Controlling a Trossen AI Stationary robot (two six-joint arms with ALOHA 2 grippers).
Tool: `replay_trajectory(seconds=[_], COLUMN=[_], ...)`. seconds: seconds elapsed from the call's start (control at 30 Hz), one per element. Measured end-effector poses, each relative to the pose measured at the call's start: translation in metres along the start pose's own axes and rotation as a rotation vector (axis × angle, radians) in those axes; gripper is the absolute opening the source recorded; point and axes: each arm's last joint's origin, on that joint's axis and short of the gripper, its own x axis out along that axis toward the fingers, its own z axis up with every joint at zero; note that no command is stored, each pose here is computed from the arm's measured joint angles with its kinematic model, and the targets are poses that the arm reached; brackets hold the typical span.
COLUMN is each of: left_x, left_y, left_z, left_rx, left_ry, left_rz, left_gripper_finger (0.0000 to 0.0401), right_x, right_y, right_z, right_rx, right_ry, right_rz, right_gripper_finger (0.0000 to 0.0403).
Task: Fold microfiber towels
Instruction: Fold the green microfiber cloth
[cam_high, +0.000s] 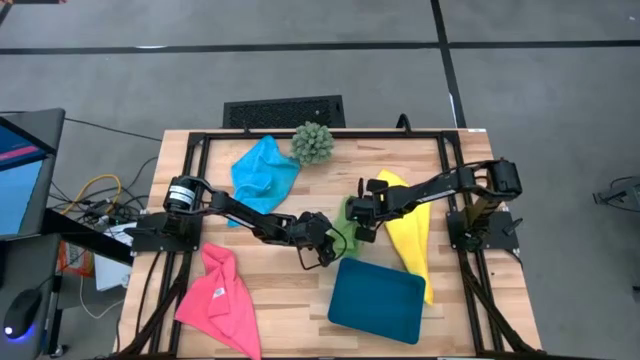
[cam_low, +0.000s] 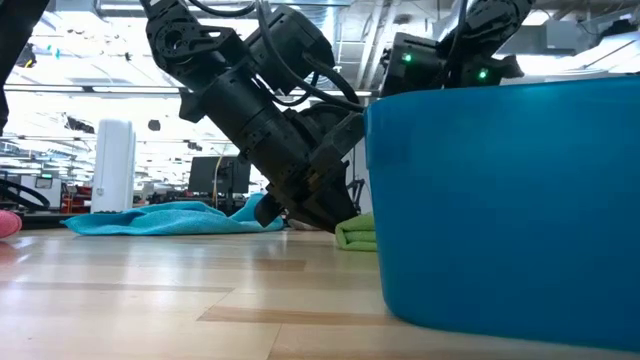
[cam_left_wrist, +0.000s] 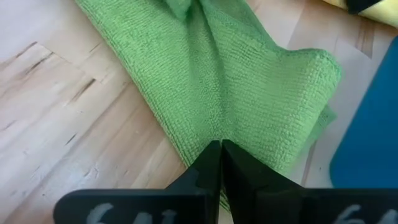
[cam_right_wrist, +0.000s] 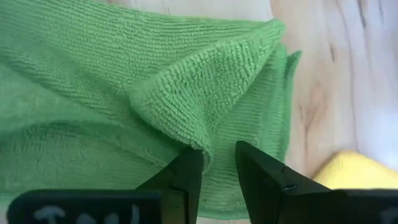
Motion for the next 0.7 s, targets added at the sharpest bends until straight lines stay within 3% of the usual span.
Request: replay_trajectory(seconds=[0.3,0.47,0.7], left_x=[0.0,0.0,0.0], left_y=[0.0,0.0,0.0], left_z=[0.0,0.0,0.0], left_rx=[0.02,0.027,0.027], left_ry=[0.004,0.004,0.0], left_rz=[0.001,0.001,0.003], left_gripper_finger=[0.0011,0.0011,0.0011], right_x=[-0.038,-0.039,-0.04], right_y=[-0.015,-0.025,-0.017], right_z=[-0.003,-0.013,0.004], right_rx=[0.059,0.138,0.08], right_ry=[-0.134,-0.166,-0.391], right_rz=[-0.021,-0.032,0.104], right_gripper_finger=[0.0122,0.0122,0.0122])
